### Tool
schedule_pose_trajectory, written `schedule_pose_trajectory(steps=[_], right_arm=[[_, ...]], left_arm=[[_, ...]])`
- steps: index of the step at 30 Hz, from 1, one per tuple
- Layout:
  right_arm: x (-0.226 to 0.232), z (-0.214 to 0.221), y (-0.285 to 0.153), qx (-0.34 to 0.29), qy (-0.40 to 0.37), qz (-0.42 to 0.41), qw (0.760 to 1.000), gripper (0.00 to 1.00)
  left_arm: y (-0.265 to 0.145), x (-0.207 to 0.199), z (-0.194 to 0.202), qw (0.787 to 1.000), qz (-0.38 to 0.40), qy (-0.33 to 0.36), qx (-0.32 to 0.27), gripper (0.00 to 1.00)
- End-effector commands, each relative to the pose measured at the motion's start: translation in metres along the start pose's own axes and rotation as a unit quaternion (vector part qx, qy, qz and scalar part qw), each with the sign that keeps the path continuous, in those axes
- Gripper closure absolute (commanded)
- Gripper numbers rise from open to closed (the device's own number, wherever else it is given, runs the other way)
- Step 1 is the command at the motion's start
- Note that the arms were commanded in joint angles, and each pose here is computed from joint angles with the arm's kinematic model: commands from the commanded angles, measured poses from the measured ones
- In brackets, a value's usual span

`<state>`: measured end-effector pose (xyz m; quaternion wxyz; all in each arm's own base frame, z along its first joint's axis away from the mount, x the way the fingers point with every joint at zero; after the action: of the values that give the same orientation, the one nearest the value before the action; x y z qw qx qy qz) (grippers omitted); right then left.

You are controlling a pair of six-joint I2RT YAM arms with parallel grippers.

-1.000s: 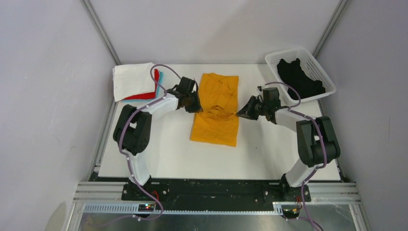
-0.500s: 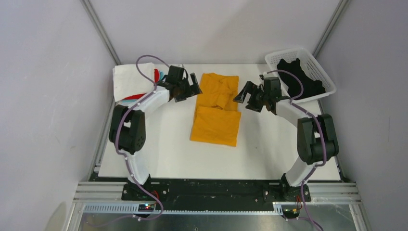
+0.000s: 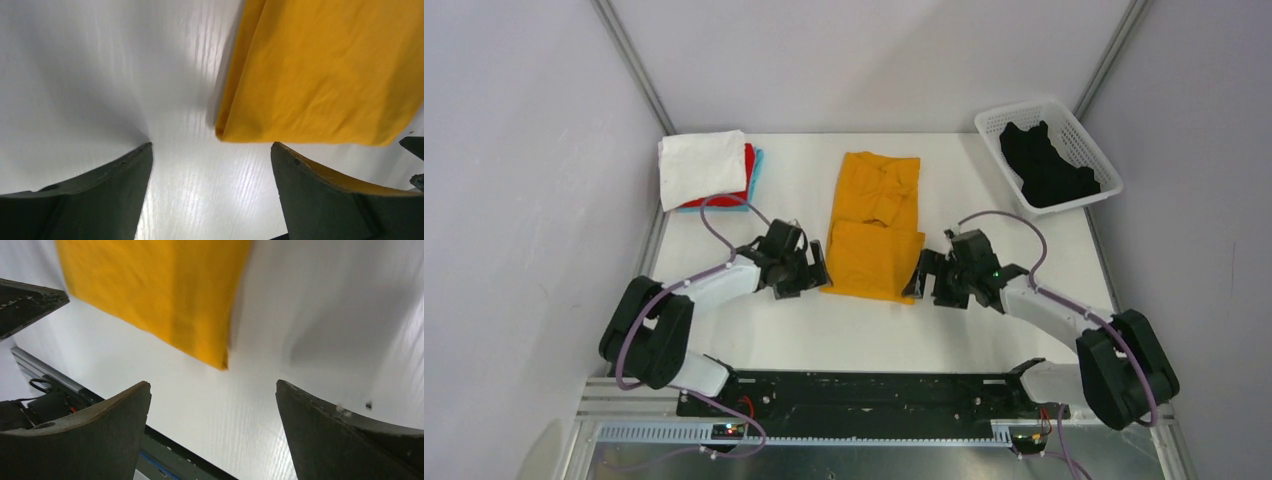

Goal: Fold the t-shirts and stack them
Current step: Grab one side of the 2/3 rectangular tshirt with both arms

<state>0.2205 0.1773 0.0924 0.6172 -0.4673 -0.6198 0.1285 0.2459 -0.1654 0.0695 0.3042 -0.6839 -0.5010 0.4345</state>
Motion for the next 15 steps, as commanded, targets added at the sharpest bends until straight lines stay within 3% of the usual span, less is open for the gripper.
schedule_pose_trajectory(steps=[1,3,6,10,15], right_arm=[[-0.010,0.011,-0.003,-0.037,0.035,0.002,0.999,0.01],[-0.013,0.016,0.000,-0.043,0.053,-0.005,0.998,0.01],[-0.014,0.019,0.003,-0.050,0.068,-0.011,0.996,0.05],[-0.019,0.019,0.007,-0.061,0.073,0.002,0.995,0.18],[-0.022,0.018,0.015,-0.068,0.081,0.006,0.994,0.39]], left_arm=[[-0.003,-0.010,-0.005,0.999,0.024,-0.025,-0.038,0.15],[0.001,-0.009,-0.002,0.999,0.023,-0.030,-0.035,0.23],[0.007,-0.008,0.003,0.999,0.025,-0.036,-0.029,0.28],[0.016,-0.009,0.004,0.998,0.027,-0.043,-0.023,0.36],[0.028,-0.017,0.005,0.997,0.060,-0.046,-0.013,0.56]])
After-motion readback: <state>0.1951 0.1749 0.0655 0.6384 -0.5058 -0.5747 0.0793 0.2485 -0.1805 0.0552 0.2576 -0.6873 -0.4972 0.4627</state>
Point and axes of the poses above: each gripper's point midway between its finger pads, its own y axis out along the fingers, its own x axis along the line the jaws close on, z = x × y, the point moved 4 cm from there along -y, back along the fingers, and after that the axes turned 15 degrees about y, right-handed, at the moved point
